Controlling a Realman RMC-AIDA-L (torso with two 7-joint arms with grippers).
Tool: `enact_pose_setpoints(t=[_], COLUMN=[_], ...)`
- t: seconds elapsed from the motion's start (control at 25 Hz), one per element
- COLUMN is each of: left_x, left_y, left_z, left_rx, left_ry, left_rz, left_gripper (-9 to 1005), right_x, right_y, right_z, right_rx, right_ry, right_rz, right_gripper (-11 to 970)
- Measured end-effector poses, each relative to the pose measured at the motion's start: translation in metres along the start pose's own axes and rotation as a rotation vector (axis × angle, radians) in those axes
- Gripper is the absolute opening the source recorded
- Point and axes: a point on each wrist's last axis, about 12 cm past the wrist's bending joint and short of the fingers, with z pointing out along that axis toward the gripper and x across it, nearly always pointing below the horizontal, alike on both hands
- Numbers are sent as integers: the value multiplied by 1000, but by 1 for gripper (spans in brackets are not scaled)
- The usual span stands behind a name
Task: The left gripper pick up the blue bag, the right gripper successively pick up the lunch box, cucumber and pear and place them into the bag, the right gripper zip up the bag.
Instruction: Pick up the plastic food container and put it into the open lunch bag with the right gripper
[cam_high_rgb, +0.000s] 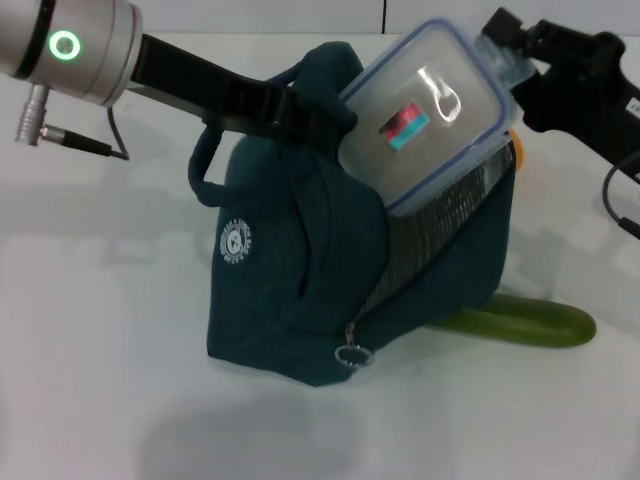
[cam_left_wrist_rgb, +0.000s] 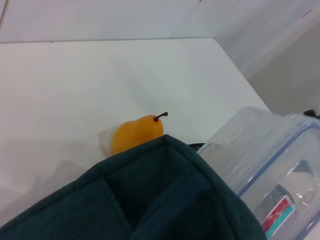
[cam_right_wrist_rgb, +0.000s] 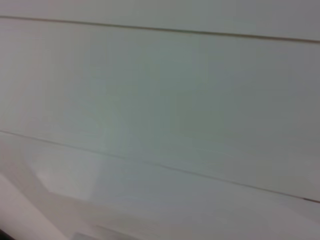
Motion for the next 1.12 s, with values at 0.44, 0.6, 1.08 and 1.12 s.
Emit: enact_pose_setpoints(t=[0.44,0.6,1.08,1.12], left_x=[-3,-3,1,2], left_y=[1,1,4,4], left_z=[3,3,2,2], left_rx=[7,6,22,22], left_ry=[-5,-9,-21,-22], left_rz=[12,13,7,7], left_gripper=[55,55,55,55], right_x=[10,14,15,15], right_y=[-4,-3,-10,-10], right_z=[18,20,-2,-3], right_rx=[60,59,103,103], right_ry=[179,217,118,115], right_rz=[-31,-36,7,7], right_gripper=[93,94,93,97])
